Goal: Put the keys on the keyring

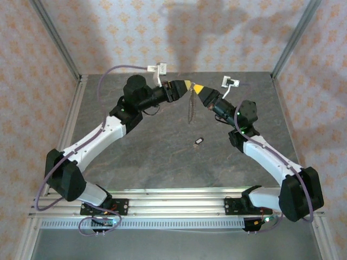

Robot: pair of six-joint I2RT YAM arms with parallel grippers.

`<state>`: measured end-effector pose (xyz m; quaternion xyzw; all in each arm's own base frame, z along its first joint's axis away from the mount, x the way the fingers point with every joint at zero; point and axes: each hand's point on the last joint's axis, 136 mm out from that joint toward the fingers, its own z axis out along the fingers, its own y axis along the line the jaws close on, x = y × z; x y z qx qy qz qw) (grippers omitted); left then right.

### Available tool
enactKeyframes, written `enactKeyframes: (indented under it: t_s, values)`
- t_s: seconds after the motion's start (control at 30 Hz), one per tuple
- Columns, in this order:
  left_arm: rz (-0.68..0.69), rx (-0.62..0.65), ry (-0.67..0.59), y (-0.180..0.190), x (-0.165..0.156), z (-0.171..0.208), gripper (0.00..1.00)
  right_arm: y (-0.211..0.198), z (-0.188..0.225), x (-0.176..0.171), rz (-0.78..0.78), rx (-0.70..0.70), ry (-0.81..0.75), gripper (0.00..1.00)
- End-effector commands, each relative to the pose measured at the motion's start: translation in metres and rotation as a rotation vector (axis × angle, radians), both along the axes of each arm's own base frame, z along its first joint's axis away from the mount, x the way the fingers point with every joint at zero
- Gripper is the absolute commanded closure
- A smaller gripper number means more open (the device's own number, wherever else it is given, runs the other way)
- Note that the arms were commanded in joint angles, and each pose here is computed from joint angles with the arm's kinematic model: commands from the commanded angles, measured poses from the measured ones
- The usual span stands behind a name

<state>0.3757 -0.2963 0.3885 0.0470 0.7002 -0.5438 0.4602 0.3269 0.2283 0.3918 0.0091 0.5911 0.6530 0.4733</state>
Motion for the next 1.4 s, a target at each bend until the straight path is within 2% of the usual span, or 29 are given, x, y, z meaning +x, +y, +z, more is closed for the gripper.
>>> enactKeyframes:
  t_s: [0.0, 0.13, 0.53, 1.37]
  values:
    - [0.158, -0.190, -0.058, 0.027, 0.001, 0.043, 0.40, -0.016, 0.026, 0.000, -0.078, 0.124, -0.061, 1.00]
    - [0.191, -0.206, -0.052, 0.025, -0.003, 0.036, 0.42, -0.015, 0.026, 0.003, -0.087, 0.148, -0.055, 1.00]
    - [0.158, -0.242, -0.045, 0.007, 0.001, 0.030, 0.57, -0.002, 0.025, 0.001, -0.061, 0.152, -0.049, 1.00]
    - [0.105, -0.232, -0.036, -0.016, 0.004, 0.026, 0.67, 0.007, 0.021, 0.003, -0.039, 0.144, -0.041, 1.00]
